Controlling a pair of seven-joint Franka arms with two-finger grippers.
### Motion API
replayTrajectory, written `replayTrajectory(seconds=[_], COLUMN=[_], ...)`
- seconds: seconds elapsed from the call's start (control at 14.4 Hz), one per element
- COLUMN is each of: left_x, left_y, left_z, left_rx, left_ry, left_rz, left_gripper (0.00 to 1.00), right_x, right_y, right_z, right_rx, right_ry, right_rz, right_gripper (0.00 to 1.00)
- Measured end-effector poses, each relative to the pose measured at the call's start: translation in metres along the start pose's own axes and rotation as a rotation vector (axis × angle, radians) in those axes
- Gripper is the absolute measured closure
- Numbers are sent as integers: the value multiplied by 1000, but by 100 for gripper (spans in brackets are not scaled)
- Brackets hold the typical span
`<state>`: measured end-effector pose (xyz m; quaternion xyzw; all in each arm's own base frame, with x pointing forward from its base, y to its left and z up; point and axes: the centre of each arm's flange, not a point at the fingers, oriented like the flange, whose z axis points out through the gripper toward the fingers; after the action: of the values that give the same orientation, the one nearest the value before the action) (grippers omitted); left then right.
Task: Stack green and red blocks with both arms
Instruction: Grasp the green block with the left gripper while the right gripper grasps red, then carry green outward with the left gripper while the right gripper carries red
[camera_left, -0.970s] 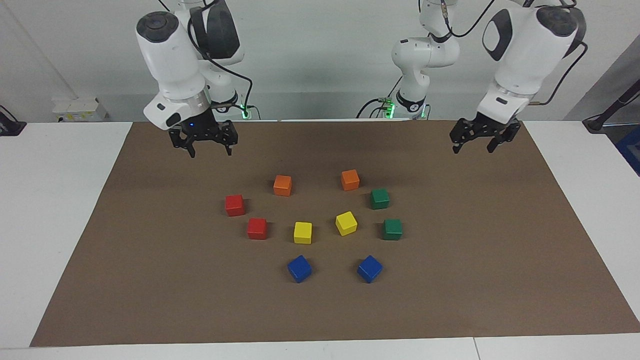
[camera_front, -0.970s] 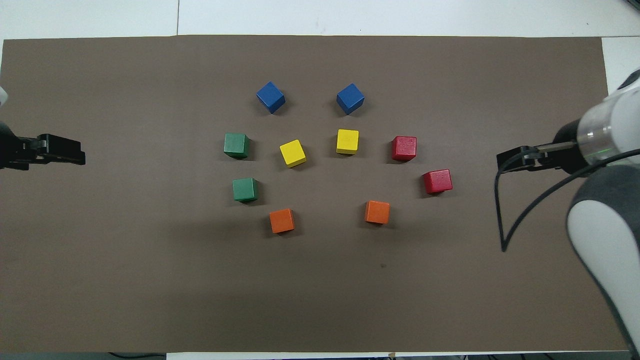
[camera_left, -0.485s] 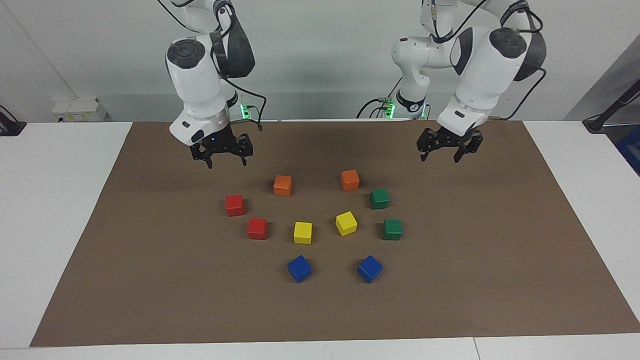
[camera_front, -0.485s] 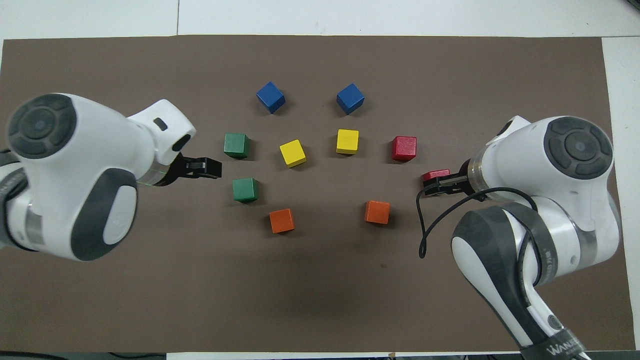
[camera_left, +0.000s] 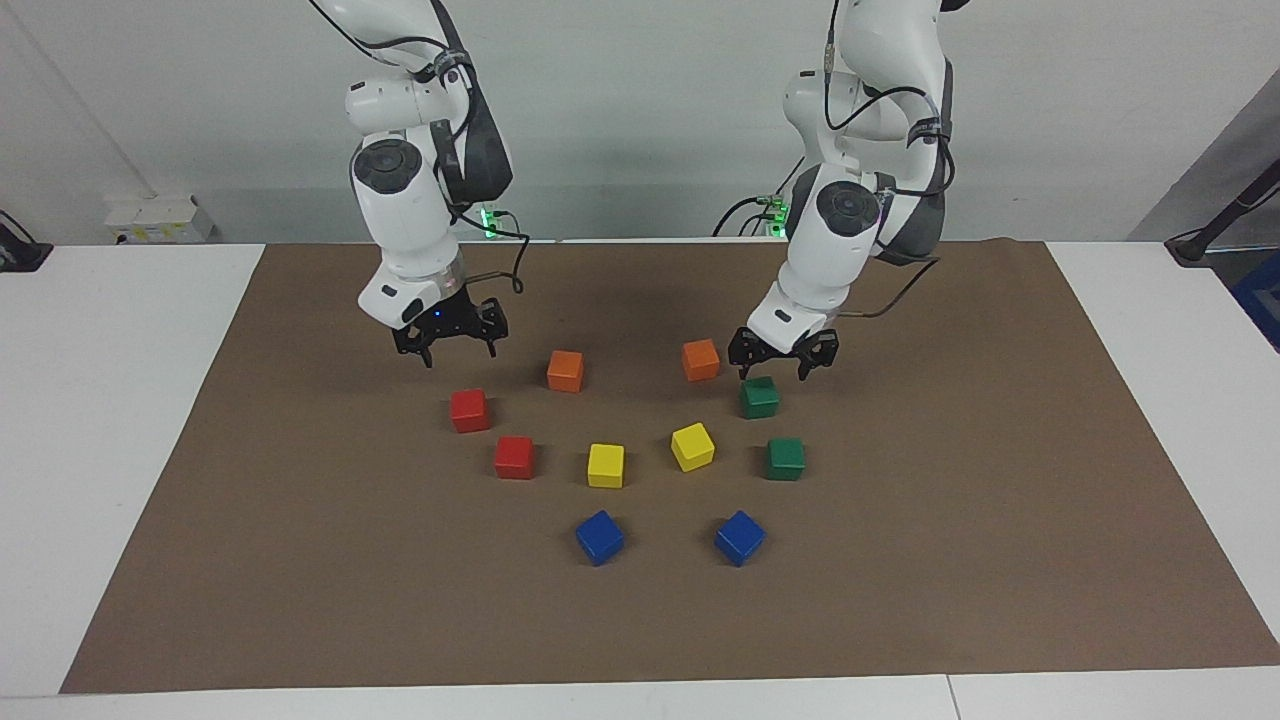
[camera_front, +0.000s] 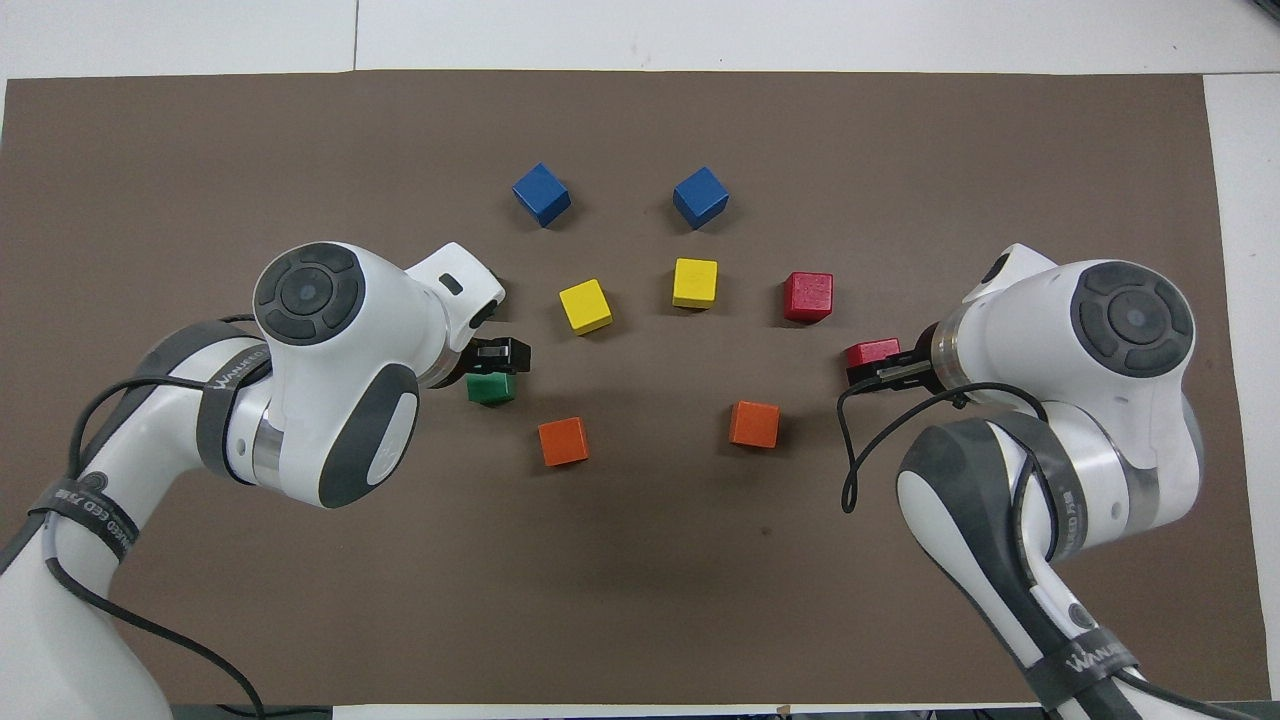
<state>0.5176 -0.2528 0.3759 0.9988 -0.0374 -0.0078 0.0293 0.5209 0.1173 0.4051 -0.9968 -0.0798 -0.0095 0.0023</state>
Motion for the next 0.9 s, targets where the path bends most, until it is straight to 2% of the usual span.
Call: replayTrajectory(seconds=[0.42,0.9], left_x=[-4,-3], left_y=[4,9], left_z=[35,69], left_rx=[-2,6], left_ry=[6,-17], left_rz=[-135,-150], left_gripper=[0,0], right_x=[10,19], right_y=[4,17], right_z=[36,65], right_rx=[1,0], right_ry=[39,56], right_rz=[-18,-25], right_gripper=[0,0])
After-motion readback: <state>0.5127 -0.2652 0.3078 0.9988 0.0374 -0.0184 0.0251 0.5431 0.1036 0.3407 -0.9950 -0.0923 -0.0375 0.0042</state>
